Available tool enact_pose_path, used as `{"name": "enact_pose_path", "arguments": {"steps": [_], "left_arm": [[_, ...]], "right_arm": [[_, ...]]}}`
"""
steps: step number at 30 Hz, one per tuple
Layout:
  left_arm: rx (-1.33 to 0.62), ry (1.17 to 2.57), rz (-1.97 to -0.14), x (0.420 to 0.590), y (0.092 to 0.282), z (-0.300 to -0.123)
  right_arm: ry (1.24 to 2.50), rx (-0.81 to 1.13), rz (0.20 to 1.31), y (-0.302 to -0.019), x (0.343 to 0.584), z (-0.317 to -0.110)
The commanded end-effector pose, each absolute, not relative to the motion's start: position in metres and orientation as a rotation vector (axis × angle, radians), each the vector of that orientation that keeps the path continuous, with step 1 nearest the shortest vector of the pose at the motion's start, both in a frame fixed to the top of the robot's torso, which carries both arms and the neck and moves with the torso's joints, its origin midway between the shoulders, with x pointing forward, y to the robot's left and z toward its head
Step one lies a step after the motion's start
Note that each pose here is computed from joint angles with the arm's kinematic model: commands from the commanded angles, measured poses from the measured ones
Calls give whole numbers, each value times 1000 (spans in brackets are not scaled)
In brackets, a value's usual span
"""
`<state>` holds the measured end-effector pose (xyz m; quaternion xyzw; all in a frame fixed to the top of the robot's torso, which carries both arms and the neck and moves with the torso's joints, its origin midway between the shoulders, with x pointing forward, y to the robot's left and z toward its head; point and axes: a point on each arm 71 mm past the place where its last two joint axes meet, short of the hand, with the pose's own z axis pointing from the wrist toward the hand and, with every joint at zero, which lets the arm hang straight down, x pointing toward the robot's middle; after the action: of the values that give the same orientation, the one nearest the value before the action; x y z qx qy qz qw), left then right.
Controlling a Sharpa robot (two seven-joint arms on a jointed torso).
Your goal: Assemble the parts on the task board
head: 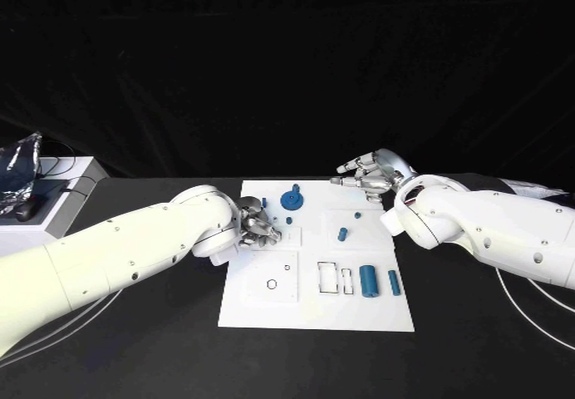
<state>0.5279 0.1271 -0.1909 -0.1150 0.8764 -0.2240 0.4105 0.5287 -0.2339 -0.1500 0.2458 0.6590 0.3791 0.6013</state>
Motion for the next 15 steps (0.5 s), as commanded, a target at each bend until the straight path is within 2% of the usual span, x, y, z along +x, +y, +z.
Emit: {"name": "enact_pose_path", "arguments": {"steps": [1,9,15], "left_arm": [[-297,2242,-587,524,128,-197],[-349,2200,-703,519,133,-192],[-477,2060,-936,514,141,-183]], "right_arm": [[1544,552,886,-233,528,-151],[1531,544,881,-238,527,-150],[1474,506,888,-250,528,-146]]}}
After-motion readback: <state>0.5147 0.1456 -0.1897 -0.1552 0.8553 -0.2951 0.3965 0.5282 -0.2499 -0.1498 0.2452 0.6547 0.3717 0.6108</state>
